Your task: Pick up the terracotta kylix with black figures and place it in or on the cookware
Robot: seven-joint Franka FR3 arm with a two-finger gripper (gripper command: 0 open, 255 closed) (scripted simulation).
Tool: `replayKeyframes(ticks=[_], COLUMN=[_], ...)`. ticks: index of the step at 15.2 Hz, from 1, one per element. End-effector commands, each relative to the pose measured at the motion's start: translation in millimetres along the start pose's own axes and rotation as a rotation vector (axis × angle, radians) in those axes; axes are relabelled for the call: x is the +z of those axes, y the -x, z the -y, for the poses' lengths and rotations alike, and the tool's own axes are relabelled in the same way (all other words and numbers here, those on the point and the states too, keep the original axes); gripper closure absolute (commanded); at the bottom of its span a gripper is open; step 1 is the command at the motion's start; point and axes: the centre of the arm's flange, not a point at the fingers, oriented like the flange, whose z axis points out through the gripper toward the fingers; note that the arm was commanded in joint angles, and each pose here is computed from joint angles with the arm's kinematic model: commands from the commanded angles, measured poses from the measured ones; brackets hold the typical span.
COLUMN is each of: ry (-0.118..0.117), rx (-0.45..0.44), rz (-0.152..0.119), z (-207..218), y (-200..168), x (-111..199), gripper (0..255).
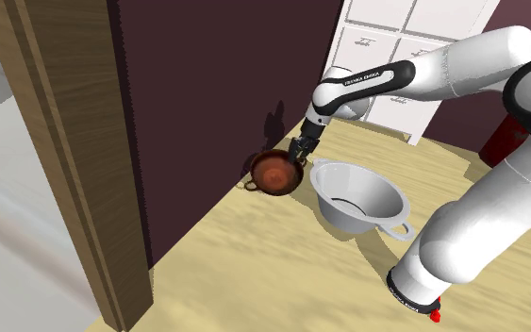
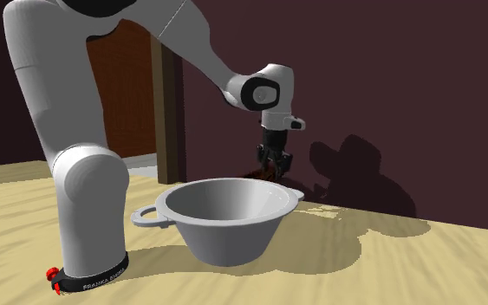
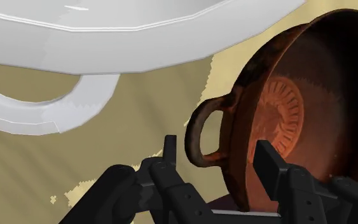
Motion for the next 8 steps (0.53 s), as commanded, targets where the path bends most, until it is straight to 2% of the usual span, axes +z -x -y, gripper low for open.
replayKeyframes(ticks=[1, 8], ry=[0.000, 0.000], rx=[0.000, 0.000], rz=[-0.001, -0.001], z=[2, 8], y=[-1, -4], x=[-11, -47], gripper=[255, 255])
